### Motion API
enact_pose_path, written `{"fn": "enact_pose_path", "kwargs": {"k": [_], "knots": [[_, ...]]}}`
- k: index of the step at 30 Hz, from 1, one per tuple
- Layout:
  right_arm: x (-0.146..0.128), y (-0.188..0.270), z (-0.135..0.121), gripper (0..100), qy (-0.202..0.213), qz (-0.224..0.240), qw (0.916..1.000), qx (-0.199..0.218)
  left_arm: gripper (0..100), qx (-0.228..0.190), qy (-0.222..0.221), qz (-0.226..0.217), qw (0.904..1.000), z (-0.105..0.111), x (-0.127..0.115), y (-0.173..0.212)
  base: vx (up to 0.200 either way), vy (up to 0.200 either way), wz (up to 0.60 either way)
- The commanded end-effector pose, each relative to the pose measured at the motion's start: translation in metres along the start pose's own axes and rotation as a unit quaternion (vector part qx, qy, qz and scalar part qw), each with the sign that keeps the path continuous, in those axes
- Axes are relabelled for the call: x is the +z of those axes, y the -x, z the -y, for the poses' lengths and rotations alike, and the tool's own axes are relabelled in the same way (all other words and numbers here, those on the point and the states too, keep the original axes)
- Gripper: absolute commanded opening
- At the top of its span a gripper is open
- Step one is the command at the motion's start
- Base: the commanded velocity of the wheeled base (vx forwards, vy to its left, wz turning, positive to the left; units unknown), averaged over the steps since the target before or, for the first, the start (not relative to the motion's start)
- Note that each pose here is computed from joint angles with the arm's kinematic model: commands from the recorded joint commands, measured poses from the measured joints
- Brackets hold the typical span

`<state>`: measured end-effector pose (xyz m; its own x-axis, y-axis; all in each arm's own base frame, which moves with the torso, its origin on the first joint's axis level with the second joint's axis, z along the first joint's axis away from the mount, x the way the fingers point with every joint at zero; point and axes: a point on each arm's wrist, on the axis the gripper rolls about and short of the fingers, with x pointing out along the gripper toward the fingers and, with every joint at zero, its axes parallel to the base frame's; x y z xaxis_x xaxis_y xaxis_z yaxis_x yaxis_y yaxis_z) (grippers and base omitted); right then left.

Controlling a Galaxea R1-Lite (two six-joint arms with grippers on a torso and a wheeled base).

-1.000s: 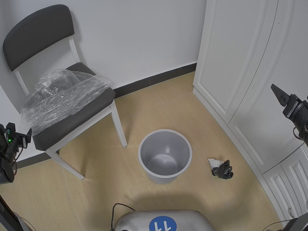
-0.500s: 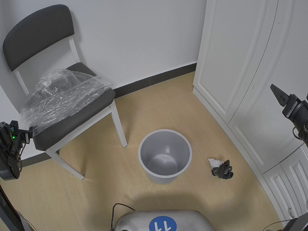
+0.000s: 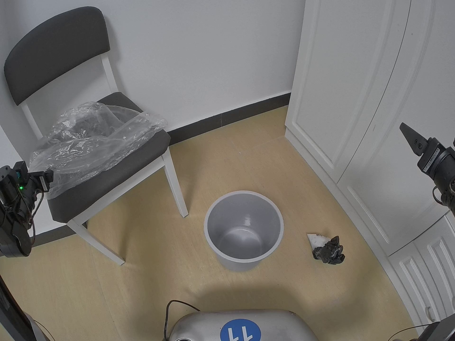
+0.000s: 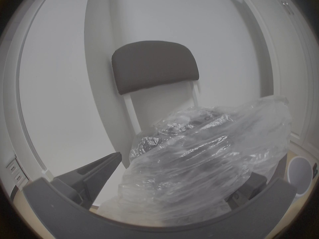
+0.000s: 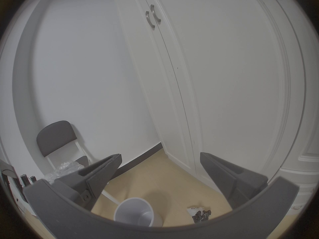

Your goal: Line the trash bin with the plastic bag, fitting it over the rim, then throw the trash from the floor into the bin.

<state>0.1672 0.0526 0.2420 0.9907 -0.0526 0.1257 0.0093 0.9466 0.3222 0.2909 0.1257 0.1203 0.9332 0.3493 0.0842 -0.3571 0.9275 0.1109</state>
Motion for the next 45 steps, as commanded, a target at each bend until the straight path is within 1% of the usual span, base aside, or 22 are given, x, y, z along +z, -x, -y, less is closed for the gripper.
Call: {"fn": "enact_pose_path", "kwargs": {"k": [1, 8, 12, 18, 22, 32, 33, 45], "knots": [[0.000, 0.000, 0.000, 100, 0.000, 0.001, 1.0000, 0.001, 100, -0.004, 0.000, 0.013, 0.9999, 0.002, 0.009, 0.002, 0.000, 0.000, 0.00], [0.000, 0.000, 0.000, 100, 0.000, 0.001, 1.0000, 0.001, 100, -0.008, -0.002, -0.014, 0.9999, 0.005, -0.010, -0.004, 0.000, 0.000, 0.00], [0.000, 0.000, 0.000, 100, 0.000, -0.001, 1.0000, 0.001, 100, -0.010, -0.003, -0.019, 0.9998, 0.005, -0.014, -0.006, 0.000, 0.000, 0.00], [0.000, 0.000, 0.000, 100, -0.001, -0.001, 1.0000, 0.001, 100, -0.011, -0.002, -0.021, 0.9997, 0.005, -0.016, -0.007, 0.000, 0.000, 0.00], [-0.001, 0.000, 0.000, 100, 0.000, -0.001, 1.0000, 0.001, 100, -0.013, -0.003, -0.028, 0.9995, 0.006, -0.021, -0.008, 0.000, 0.000, 0.00], [-0.001, 0.000, 0.000, 100, 0.000, -0.001, 1.0000, 0.001, 100, -0.013, -0.003, -0.024, 0.9996, 0.006, -0.020, -0.010, 0.000, 0.000, 0.00], [-0.001, 0.000, 0.000, 100, 0.000, -0.001, 1.0000, 0.001, 0, -0.013, -0.003, -0.025, 0.9996, 0.006, -0.020, -0.010, 0.000, 0.000, 0.00], [-0.005, -0.003, -0.001, 100, 0.002, -0.010, 1.0000, -0.001, 0, -0.029, 0.005, -0.027, 0.9992, 0.014, -0.020, -0.007, 0.000, 0.000, 0.00]]}}
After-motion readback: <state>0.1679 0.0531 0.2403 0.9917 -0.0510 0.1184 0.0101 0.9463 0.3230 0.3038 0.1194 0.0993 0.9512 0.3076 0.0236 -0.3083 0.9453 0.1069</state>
